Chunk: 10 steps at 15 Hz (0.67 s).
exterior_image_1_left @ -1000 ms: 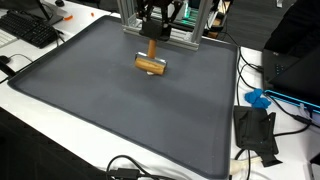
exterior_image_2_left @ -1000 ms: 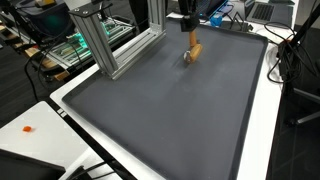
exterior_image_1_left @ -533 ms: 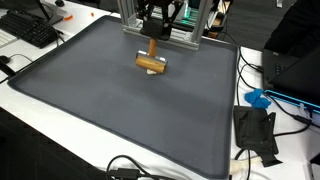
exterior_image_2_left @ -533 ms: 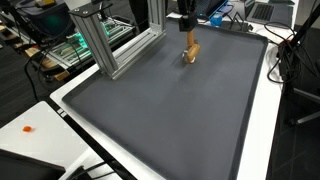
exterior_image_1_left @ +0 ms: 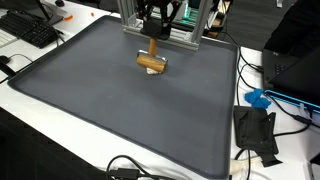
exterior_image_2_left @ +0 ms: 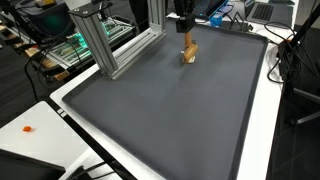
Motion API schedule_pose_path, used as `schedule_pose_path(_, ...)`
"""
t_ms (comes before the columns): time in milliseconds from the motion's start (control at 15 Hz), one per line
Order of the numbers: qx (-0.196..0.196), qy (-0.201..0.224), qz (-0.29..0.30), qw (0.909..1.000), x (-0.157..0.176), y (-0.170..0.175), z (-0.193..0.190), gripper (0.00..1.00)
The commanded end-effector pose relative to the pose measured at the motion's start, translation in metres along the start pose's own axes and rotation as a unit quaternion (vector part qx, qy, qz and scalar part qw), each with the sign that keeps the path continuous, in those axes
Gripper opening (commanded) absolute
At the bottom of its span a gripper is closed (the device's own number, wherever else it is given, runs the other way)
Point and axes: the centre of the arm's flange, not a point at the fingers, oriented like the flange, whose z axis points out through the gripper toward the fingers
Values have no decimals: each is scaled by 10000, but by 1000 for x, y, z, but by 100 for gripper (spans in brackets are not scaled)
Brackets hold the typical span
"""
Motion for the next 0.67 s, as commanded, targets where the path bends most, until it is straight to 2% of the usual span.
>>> schedule_pose_path(0, 71, -288, 147, 9995, -24, 7, 6, 22)
schedule_pose_path(600, 180, -514, 257, 9982, -37, 9, 9, 22)
